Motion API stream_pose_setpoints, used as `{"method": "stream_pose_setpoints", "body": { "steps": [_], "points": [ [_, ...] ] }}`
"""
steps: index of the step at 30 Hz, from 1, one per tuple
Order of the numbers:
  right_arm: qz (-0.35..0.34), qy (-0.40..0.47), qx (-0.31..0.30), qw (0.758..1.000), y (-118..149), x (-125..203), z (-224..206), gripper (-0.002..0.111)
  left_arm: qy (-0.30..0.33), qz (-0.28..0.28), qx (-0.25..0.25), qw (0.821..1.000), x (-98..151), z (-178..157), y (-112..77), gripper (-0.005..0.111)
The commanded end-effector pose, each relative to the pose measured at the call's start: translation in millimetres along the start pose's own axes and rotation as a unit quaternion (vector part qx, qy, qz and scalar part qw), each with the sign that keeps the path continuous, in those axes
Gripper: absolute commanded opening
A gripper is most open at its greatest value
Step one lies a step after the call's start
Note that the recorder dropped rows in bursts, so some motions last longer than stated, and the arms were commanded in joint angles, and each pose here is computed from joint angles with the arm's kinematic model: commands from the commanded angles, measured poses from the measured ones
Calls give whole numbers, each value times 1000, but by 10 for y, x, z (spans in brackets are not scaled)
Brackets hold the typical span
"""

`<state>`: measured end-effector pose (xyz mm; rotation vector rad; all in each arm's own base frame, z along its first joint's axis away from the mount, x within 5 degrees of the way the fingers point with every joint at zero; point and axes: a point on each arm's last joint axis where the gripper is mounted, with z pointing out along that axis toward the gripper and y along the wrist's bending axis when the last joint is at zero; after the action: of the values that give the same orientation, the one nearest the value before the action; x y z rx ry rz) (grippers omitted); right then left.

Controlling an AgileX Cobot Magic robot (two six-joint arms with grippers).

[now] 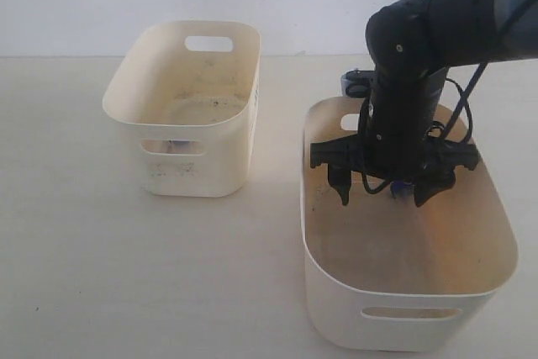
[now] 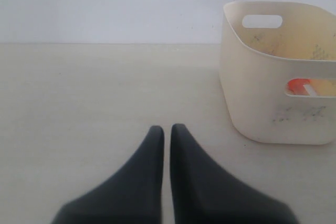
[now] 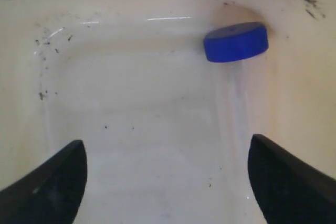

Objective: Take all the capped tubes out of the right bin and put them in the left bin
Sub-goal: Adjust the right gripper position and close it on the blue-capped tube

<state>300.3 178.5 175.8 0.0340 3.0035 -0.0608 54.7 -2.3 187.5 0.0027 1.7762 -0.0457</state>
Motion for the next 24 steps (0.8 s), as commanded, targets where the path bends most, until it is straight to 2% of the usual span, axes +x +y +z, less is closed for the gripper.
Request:
{"method": "stream_pose_setpoints", "body": {
  "steps": [1,24],
  "points": [
    [-7,-15,17,1000,-49,-42,-15,78,1,-5,2,1000,11,0,-3,4],
    [-25,-6,72,997,-112,-55,116,78,1,-5,2,1000,11,0,-3,4]
  ]
}}
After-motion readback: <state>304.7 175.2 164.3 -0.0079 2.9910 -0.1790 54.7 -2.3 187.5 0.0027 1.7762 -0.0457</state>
